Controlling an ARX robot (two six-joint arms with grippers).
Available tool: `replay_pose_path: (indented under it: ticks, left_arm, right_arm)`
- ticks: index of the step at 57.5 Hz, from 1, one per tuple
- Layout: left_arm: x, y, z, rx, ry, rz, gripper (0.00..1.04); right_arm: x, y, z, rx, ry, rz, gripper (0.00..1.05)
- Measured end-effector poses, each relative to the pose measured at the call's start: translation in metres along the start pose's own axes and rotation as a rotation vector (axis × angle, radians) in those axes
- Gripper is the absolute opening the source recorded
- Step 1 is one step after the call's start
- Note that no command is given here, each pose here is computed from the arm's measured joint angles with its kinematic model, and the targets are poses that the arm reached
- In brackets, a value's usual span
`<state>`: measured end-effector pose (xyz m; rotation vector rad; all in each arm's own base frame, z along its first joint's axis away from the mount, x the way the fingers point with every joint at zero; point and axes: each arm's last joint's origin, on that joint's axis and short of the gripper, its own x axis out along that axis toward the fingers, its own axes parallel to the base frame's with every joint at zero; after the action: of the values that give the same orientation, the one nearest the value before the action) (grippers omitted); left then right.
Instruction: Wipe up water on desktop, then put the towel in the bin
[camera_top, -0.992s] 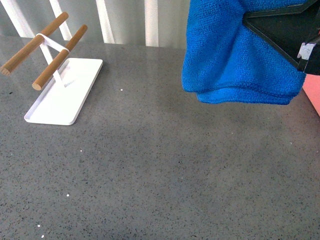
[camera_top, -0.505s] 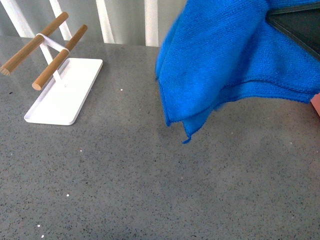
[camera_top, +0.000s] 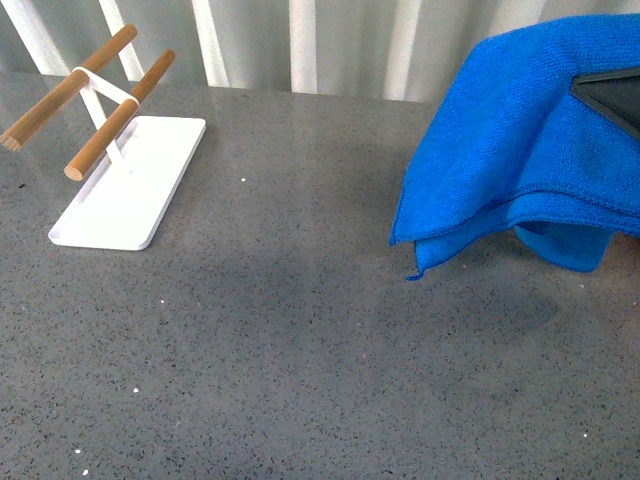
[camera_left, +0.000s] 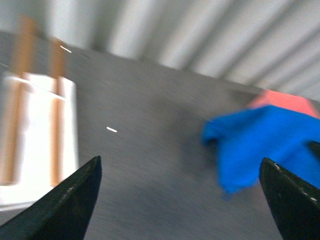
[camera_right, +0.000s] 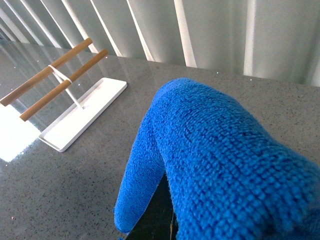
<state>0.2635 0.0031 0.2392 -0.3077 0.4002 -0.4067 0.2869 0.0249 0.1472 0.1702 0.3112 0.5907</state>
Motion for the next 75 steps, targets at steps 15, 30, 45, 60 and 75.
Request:
replay_pose_path:
  ticks: [15,30,45,60,75]
  left_arm:
    - [-0.040,-0.006,-0.055,0.283,-0.403,0.414,0.35]
    - [-0.062,-0.013,-0.088,0.299,-0.395,0.406,0.03]
    - [-0.075,-0.016,-0.104,0.298,-0.393,0.407,0.03]
    - [-0.082,-0.017,-0.116,0.301,-0.408,0.404,0.03]
    - [-0.092,-0.022,-0.117,0.305,-0.423,0.402,0.03]
  right_arm:
    - [0.004,0.000,0.001,0.001,0.011,-0.002,0.03]
    - [0.008,-0.001,0.001,-0.003,0.101,-0.068,0.03]
    - [0.005,0.004,0.004,-0.032,0.120,-0.071,0.03]
    - [0.004,0.004,0.005,-0.047,0.130,-0.093,0.03]
    - [0.006,0.005,0.006,-0.049,0.158,-0.128,0.03]
